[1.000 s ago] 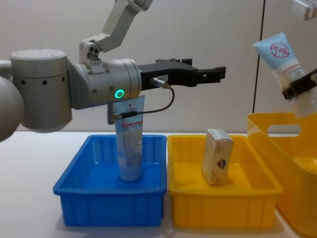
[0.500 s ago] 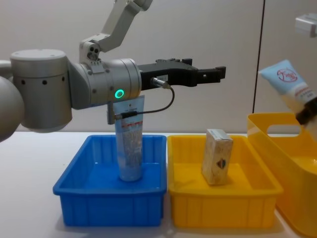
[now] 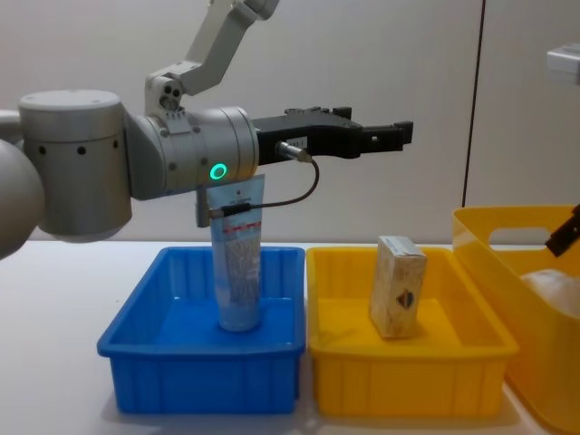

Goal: Bimanual collaborative sorting of washing and personal care products

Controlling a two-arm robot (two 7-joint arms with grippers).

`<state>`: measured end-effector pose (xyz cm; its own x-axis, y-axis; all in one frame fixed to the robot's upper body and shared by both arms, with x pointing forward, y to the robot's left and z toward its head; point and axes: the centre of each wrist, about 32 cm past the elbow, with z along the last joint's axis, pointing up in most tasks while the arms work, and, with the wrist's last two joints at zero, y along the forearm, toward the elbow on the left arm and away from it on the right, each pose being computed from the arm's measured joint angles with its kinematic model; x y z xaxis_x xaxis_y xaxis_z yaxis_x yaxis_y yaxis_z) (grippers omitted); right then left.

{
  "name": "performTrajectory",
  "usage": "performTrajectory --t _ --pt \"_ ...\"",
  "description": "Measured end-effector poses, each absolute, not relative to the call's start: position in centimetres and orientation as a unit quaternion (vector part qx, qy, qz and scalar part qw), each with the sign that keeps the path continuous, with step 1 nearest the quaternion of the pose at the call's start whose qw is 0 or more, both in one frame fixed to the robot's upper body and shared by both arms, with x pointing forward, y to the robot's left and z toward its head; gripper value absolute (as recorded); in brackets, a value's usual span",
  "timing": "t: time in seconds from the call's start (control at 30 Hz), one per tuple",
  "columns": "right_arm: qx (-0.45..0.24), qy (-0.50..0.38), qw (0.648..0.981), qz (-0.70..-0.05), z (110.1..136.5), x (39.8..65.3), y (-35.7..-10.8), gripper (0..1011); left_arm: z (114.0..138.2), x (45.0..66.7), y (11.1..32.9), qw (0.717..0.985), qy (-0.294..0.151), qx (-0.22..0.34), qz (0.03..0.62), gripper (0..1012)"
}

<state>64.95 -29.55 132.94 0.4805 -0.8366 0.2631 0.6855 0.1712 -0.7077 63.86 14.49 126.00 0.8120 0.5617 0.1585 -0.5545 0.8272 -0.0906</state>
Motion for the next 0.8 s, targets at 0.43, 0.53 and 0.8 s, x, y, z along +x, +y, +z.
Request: performTrajectory --t 0.43,0.53,0.8 --pt "-0.412 0.101 0.758 -0.496 132.9 64.7 -29.63 962 126.0 63.86 14.5 0.952 -0.089 -0.02 0.293 1001" --pt "-0.414 0.102 0.757 -0.495 132.89 64.66 -29.65 1003 126.0 63.86 14.49 0.952 -0.089 -0.02 0.293 1001" --pt "-0.415 0.104 0.757 -0.494 132.89 64.62 -29.68 1003 126.0 63.86 14.49 0.952 -0.089 -0.02 0.293 1001"
